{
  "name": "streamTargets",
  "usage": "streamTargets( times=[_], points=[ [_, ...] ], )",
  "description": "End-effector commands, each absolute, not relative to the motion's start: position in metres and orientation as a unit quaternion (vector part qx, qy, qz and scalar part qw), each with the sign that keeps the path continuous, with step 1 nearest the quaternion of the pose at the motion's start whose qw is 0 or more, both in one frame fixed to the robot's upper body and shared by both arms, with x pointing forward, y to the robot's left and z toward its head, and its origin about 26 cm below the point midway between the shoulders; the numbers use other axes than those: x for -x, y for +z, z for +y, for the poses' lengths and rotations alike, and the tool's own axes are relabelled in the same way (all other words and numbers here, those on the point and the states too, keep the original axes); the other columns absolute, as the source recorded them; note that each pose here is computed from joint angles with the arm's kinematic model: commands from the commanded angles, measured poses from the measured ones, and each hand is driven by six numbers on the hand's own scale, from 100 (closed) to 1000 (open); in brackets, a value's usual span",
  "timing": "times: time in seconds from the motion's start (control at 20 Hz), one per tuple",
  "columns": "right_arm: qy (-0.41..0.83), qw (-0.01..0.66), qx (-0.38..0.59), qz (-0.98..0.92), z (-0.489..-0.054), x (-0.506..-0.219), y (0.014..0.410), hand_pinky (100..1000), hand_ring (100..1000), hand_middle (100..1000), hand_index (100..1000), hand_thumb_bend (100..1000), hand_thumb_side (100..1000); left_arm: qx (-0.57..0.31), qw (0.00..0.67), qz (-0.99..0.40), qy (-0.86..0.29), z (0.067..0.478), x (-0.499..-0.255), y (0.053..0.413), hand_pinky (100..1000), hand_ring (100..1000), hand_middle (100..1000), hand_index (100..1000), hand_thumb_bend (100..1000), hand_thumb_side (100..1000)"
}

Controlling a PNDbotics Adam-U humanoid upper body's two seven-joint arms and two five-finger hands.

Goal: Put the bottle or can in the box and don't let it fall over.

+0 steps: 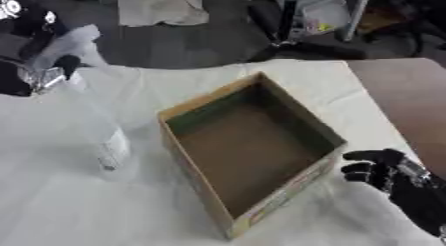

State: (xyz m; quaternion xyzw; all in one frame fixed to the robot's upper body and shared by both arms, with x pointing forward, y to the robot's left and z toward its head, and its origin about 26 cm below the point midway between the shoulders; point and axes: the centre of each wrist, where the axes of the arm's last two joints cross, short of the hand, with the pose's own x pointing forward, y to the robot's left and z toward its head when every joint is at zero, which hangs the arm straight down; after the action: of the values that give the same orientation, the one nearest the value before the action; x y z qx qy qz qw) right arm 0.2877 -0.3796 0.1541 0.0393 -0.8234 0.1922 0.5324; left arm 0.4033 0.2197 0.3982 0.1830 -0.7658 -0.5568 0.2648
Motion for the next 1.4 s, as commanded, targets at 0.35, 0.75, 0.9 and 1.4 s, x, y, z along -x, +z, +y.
streamTargets(
  times=[0.35, 0.75, 0.9, 1.4],
  points=[
    [0.202, 0.529, -0.034, -0.823, -0.381, -0.287, 0.159, 817, 791, 808, 773, 100, 897, -0.196, 0.243, -0.783, -0.538, 0.221, -0.393, 0.419, 537, 386, 144, 320, 100, 194],
    [0.202, 0.531, -0.036, -0.822, -0.381, -0.287, 0.158, 817, 791, 809, 773, 100, 893, -0.193, 0.245, -0.793, -0.524, 0.221, -0.390, 0.424, 533, 377, 128, 307, 100, 208],
    [0.201, 0.531, -0.038, -0.823, -0.381, -0.286, 0.158, 818, 791, 809, 773, 100, 892, -0.192, 0.246, -0.795, -0.521, 0.221, -0.389, 0.425, 533, 376, 126, 305, 100, 193],
    [0.196, 0.534, -0.044, -0.821, -0.381, -0.286, 0.158, 818, 792, 810, 773, 100, 884, -0.181, 0.239, -0.807, -0.509, 0.219, -0.383, 0.435, 535, 371, 121, 302, 100, 194]
  ],
)
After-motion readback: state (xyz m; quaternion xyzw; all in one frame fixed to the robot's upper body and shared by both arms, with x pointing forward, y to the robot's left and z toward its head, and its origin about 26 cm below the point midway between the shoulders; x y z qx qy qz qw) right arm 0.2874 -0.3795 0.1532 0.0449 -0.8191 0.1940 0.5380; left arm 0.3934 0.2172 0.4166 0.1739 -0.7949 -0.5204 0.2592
